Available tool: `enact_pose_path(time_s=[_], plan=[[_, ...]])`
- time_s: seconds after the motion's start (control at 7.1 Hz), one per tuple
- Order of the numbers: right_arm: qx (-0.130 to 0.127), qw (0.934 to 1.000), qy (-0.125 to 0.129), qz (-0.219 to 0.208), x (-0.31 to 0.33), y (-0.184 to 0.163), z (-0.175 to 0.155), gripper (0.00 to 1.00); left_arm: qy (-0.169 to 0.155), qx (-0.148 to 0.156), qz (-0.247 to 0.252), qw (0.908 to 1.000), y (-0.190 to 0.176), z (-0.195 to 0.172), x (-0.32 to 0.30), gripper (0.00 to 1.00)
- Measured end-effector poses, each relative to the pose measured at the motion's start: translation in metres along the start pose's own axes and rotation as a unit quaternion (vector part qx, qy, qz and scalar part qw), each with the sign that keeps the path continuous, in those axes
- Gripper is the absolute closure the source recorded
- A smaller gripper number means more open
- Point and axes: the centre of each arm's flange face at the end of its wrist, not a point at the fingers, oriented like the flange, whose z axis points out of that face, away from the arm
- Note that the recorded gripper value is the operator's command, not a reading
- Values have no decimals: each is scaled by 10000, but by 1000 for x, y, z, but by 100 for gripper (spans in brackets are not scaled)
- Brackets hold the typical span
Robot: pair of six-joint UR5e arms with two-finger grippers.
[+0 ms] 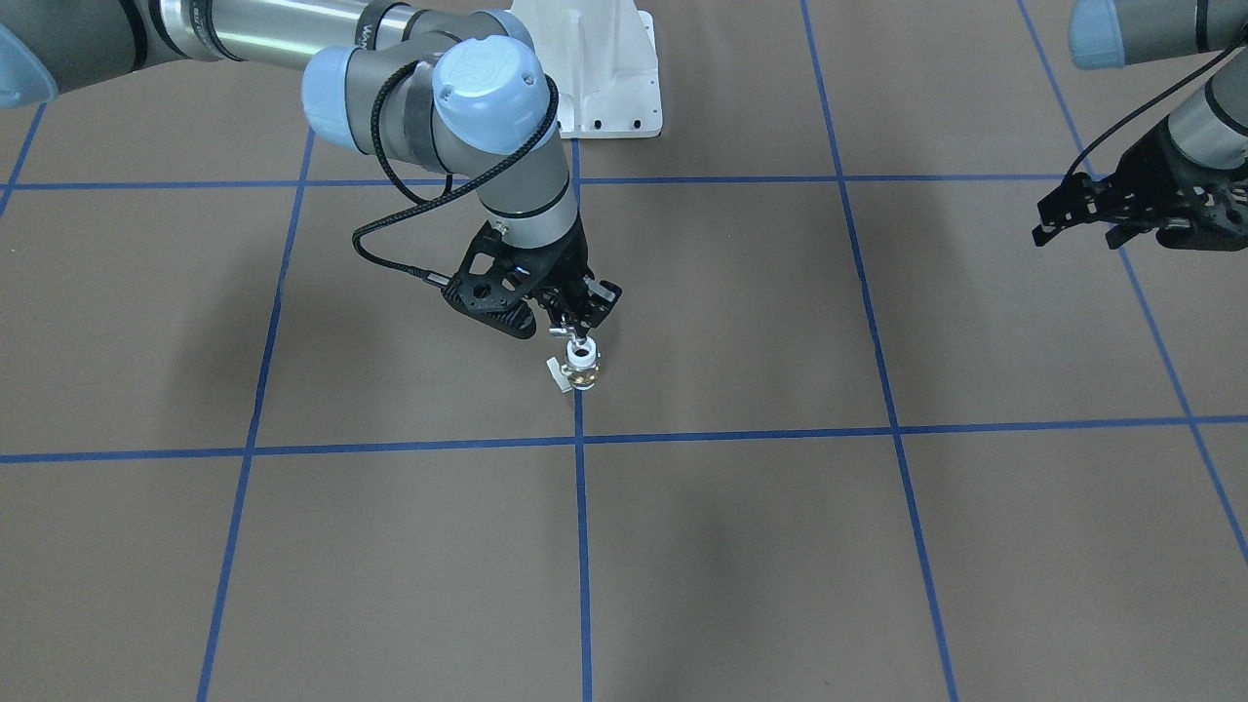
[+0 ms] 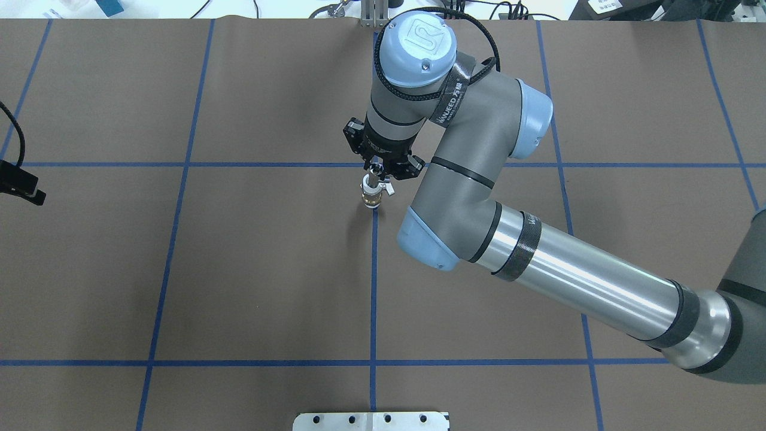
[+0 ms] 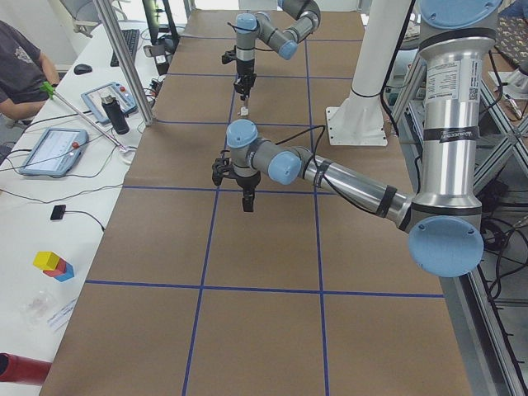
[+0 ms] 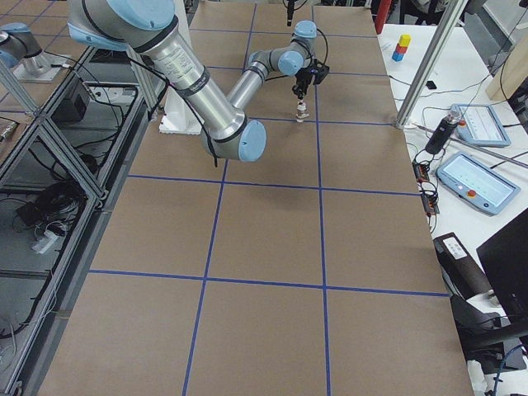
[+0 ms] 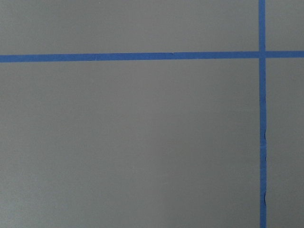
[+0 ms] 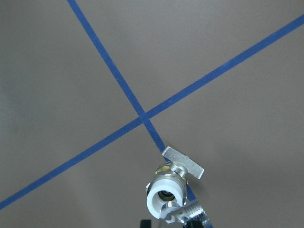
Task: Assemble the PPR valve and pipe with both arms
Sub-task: 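Lower the chrome fitting onto the valve top and press it in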
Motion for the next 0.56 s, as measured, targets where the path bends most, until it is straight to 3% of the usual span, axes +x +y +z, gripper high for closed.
enact_pose_path(time_s=[0.56], plan=[[51,10000,-17,-10,-1,0,-1,100,9,19,10,10000,1,-2,1,0]])
